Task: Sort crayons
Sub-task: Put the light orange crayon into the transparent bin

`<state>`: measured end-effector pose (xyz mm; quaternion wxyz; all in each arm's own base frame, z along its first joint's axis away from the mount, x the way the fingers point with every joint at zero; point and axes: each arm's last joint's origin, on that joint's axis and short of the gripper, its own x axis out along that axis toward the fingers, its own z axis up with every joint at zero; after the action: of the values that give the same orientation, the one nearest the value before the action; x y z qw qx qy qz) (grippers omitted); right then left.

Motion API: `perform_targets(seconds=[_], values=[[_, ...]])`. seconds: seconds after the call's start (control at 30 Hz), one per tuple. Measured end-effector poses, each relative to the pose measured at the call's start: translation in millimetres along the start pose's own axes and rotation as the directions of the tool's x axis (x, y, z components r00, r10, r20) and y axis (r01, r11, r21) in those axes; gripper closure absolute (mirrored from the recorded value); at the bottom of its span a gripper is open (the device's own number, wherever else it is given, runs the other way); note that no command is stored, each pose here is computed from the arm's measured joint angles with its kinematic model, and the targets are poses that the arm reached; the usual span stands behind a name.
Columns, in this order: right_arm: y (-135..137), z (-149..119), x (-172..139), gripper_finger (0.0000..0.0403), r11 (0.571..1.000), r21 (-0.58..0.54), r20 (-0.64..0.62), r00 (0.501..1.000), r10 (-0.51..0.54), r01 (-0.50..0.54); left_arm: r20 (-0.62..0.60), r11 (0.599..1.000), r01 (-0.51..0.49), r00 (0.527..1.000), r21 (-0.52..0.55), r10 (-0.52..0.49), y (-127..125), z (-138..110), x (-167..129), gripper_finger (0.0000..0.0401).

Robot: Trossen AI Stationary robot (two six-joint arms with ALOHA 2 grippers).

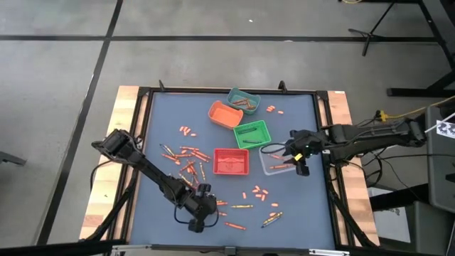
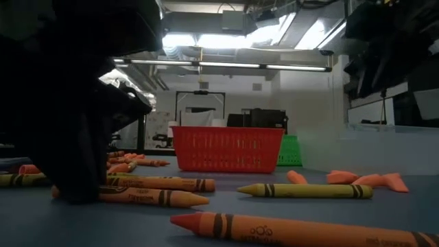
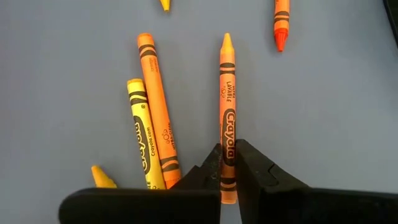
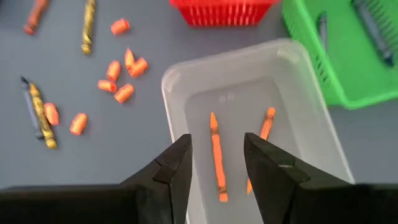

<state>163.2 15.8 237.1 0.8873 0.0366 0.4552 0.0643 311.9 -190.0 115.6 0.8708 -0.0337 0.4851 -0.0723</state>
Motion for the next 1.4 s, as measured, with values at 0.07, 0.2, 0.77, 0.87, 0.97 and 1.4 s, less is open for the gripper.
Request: perform_targets(seconds=[0.07, 0.2, 0.77, 0.87, 0.97, 1.4], values=[[0.5, -0.9, -5.3, 0.0258, 1.000, -0.003, 0.025, 1.000, 0.001, -0.001, 0.002, 1.000, 0.014, 1.000, -0.009, -0.014, 1.3, 4.7, -0.5, 0.0393], [1.1, -2.0, -12.2, 0.0258, 1.000, -0.007, 0.062, 0.998, 0.004, -0.004, 0.031, 1.000, 0.022, 0.999, -0.008, -0.022, 6.2, 21.7, -4.9, 0.0393], [1.3, -2.4, -14.4, 0.0258, 1.000, -0.010, 0.074, 0.997, 0.005, -0.004, 0.337, 0.948, -0.243, 0.927, 0.203, 0.165, 83.1, 117.6, -35.9, 0.0393], [1.3, -2.4, -14.4, 0.0258, 1.000, -0.010, 0.074, 0.997, 0.005, -0.004, 0.420, 0.935, -0.309, 0.882, 0.174, 0.214, 108.7, 130.4, -38.4, 0.0393], [1.3, -2.4, -14.4, 0.0258, 1.000, -0.011, 0.074, 0.997, 0.005, -0.004, 0.513, 0.934, -0.336, 0.827, 0.119, 0.232, 132.2, 143.1, -43.5, 0.0393], [1.3, -1.5, -14.4, 0.0258, 0.998, -0.061, 0.083, 0.997, 0.004, 0.001, 0.701, 0.964, -0.226, 0.665, -0.140, 0.258, 185.9, 156.7, -19.4, 0.0393]])
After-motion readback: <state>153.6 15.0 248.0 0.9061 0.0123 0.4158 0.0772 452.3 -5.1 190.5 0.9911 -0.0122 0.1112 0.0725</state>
